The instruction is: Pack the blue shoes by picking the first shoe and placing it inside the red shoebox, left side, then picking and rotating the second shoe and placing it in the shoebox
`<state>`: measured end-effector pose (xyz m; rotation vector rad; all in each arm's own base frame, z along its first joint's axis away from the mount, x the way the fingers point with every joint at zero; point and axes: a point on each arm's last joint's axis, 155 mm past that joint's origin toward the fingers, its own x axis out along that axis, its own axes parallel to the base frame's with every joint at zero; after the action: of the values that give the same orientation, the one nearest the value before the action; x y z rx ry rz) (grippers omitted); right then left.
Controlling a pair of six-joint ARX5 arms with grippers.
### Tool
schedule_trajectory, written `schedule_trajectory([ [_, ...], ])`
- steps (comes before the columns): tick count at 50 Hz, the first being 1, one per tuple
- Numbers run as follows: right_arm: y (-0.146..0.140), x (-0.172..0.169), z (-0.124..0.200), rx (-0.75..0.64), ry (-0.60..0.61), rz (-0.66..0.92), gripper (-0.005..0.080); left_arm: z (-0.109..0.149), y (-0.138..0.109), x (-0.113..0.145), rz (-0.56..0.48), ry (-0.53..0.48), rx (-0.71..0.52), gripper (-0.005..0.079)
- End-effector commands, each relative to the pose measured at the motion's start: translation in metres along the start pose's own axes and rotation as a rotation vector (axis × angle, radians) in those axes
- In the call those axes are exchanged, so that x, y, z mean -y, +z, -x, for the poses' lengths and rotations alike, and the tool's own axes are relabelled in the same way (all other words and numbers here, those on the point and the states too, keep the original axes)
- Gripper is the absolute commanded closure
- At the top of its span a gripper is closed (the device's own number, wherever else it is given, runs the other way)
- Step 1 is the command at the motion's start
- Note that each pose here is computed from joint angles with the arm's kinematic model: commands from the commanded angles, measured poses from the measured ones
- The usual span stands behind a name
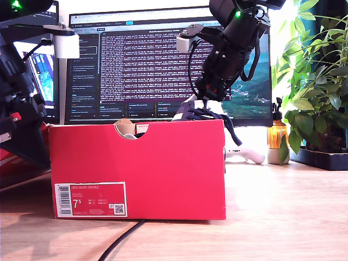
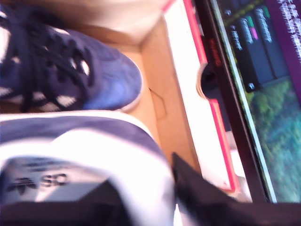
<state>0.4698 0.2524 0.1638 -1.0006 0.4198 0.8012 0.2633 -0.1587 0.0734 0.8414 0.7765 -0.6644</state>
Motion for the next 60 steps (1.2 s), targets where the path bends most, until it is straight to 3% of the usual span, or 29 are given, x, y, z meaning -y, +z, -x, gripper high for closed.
schedule_trajectory([
  [1,0.005,0.003,-0.003,0.000,-0.018,0.009,0.0502,-0.002,0.002,0.001,-0.002,0.000,0.011,0.0759],
  [16,0.007,0.016,0.000,-0.017,-0.082,0.004,0.0504,-0.002,0.002,0.001,0.004,-0.002,0.012,0.0759],
  [21,0.005,0.027,0.004,-0.049,-0.133,-0.072,0.0511,-0.002,0.003,0.002,0.006,-0.007,0.015,0.0759],
  [25,0.007,0.036,0.009,-0.055,-0.155,-0.154,0.0569,-0.002,0.004,0.004,0.006,-0.014,0.020,0.0759],
  [31,0.017,0.048,0.018,-0.036,-0.168,-0.252,0.0772,-0.002,0.008,0.003,0.009,-0.011,0.038,0.0759],
  [47,0.044,0.081,0.040,0.042,-0.234,-0.354,0.0761,0.000,-0.019,0.017,0.020,-0.068,-0.068,0.0759],
  [60,0.040,0.076,0.039,0.021,-0.214,-0.358,0.0761,0.015,-0.029,0.021,0.090,-0.077,-0.092,0.0759],
])
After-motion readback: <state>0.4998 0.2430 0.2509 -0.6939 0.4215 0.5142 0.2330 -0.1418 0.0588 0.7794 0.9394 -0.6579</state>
